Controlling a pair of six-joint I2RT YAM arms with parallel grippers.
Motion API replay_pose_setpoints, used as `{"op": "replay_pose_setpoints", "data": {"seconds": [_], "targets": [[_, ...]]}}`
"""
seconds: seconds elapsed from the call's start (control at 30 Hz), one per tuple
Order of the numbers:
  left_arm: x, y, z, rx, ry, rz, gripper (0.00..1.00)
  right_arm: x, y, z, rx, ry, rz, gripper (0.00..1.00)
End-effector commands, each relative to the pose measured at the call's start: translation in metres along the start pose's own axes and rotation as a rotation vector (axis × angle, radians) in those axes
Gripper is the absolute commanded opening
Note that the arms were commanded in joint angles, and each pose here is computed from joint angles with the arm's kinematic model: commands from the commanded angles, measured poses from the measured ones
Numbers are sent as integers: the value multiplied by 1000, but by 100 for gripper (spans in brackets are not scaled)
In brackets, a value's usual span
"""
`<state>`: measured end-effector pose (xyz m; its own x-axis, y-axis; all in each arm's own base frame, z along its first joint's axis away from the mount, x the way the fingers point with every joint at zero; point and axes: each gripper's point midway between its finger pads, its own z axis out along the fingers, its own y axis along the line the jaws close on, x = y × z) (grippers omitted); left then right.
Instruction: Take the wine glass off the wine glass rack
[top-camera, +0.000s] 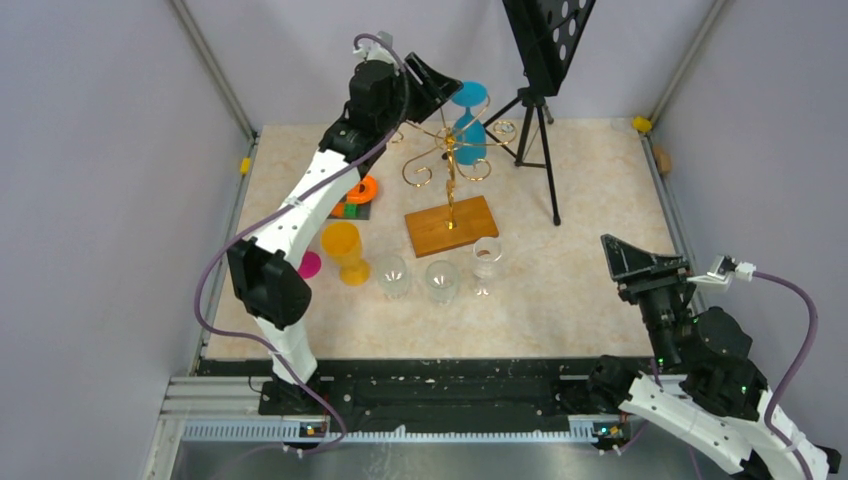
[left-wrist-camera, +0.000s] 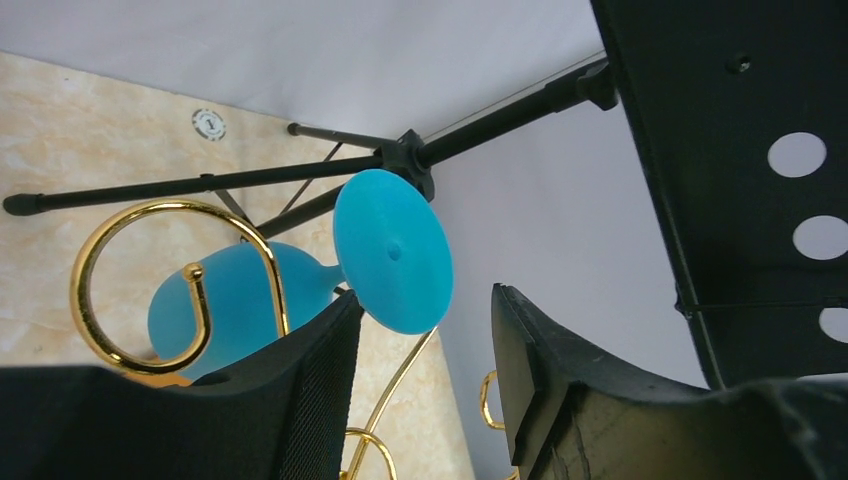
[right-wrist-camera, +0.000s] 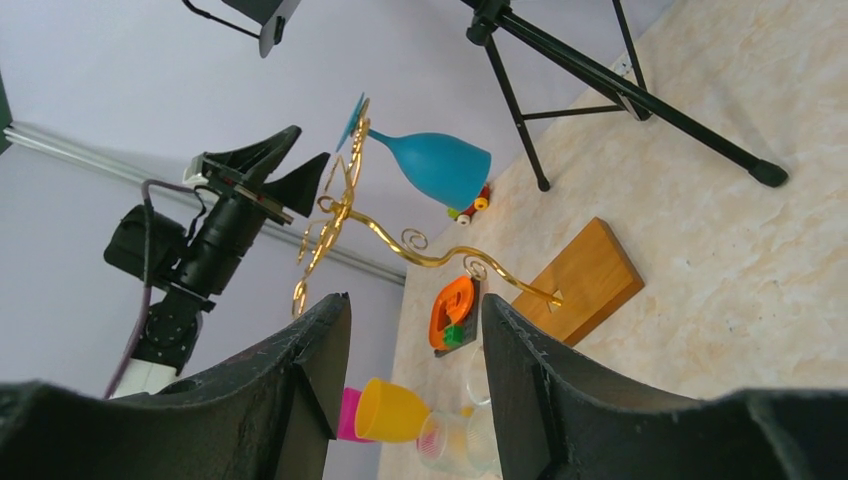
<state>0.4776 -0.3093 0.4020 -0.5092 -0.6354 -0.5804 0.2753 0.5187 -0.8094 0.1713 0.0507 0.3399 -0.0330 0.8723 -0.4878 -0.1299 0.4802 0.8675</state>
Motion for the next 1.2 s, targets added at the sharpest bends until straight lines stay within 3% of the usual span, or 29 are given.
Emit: {"op": "replay_pose_setpoints", "data": {"seconds": [0.0,0.37,0.83,1.17], "targets": [[-13,-27,3,102,-41,-24,55,-7,-1,-1,1,-28,18,52],[-13,-10,7,36,-68,-62,61,-8,-5,-2,10,-36,27,51],[-4,-2,11,30,-50,-70,60,-5,-8,-1,19,-37,33,50],[7,-8,24,105,-5,-172,37,-6,-9,-2,19,-38,39,50]]}}
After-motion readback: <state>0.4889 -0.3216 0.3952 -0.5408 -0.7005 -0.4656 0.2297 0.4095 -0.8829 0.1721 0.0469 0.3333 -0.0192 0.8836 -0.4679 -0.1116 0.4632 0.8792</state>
